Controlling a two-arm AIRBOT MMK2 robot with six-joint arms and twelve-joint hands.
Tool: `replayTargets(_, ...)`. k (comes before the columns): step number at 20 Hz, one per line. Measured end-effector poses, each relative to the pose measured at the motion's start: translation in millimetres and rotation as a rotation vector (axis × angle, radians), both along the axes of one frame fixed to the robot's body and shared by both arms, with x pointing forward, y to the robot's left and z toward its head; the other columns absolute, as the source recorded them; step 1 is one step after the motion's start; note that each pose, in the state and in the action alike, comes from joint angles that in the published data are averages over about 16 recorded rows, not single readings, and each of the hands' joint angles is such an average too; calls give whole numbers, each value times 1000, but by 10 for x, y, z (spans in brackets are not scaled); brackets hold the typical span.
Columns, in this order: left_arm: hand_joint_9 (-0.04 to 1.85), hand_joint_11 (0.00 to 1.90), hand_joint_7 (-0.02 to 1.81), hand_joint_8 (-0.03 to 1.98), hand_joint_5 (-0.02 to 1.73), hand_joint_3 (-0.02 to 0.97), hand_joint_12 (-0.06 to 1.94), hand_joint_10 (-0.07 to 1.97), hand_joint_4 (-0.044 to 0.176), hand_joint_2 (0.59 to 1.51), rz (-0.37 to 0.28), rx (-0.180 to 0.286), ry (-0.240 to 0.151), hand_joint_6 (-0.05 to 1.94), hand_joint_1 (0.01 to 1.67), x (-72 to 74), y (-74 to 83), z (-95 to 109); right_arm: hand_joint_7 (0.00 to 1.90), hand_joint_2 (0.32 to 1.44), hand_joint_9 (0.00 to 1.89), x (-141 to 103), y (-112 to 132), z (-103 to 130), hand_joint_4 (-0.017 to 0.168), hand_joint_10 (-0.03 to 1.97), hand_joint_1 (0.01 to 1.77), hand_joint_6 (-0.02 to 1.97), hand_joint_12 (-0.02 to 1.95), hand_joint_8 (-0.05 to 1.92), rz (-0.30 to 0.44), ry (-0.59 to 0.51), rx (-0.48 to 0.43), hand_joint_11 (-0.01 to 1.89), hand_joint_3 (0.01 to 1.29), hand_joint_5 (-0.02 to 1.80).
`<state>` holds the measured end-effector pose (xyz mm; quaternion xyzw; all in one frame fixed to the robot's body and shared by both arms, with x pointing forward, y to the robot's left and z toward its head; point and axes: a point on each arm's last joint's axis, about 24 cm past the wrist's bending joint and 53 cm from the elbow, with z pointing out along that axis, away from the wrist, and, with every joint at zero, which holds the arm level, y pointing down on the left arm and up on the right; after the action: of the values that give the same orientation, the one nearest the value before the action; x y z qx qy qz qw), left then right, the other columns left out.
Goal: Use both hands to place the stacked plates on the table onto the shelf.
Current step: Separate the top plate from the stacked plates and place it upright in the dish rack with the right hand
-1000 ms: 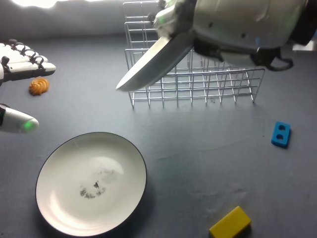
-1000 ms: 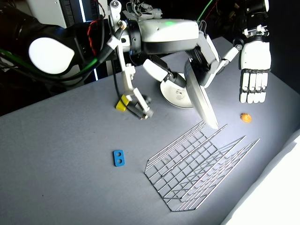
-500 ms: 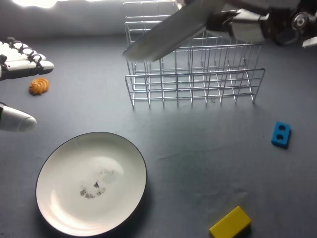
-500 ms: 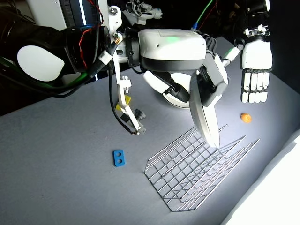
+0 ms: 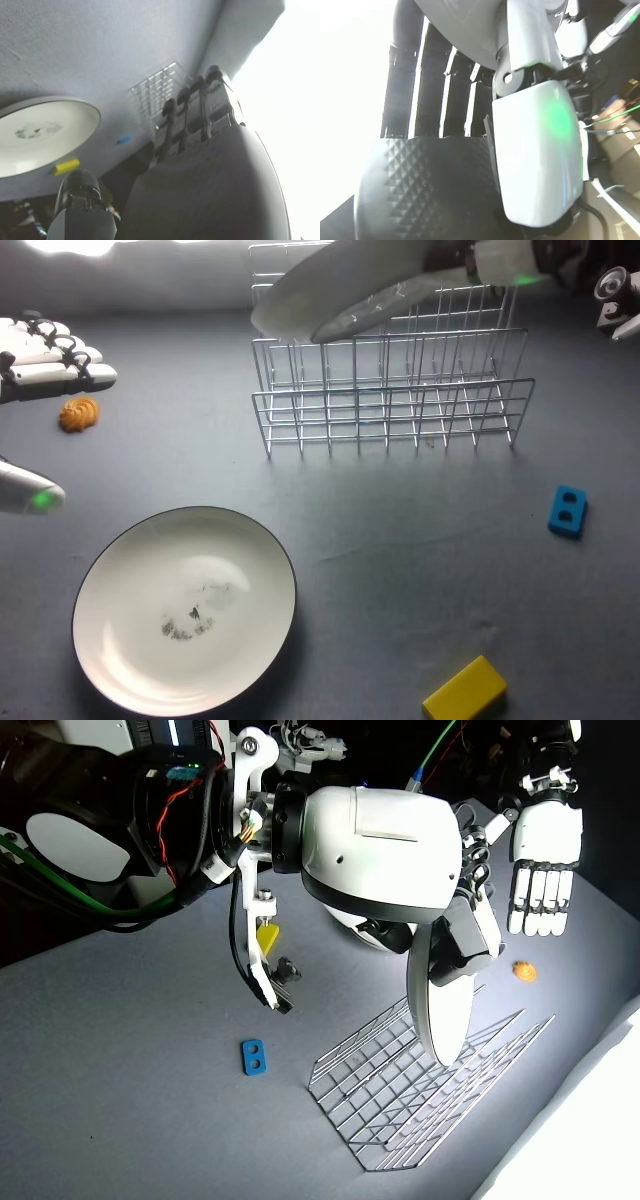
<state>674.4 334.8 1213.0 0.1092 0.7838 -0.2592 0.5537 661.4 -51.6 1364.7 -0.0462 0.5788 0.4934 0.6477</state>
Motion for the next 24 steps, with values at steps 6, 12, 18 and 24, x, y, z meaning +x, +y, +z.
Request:
replayTargets(6,20,16,14,8,22,20,-5,3,5,1034,-56,17,-6,17,21,-68,-79,-3,1044,954,1023,161,-106,-7,-2,923,1354,1012,1147,917,-15,116,71,875,16,892)
replayTargets(12,17,16,13,9,22,20,-4,2,5,1037,-165,46,-8,17,21,-223,-234,-37,1042,954,1031,340,-182,-85,-4,943,1355,1011,1147,917,-25,233,127,875,16,891)
replayTargets(18,16,16,12,9,22,21,-3,3,5,1039,-318,87,1,17,21,-477,-414,-108,1039,959,1032,512,-212,-177,-6,961,1357,1010,1149,923,-29,329,171,878,16,884)
replayTargets(24,15,16,11,8,22,21,-3,3,5,1041,-486,135,30,17,21,-803,-552,-224,1030,963,1027,668,-192,-253,-8,969,1358,1010,1158,940,-30,400,210,874,16,873)
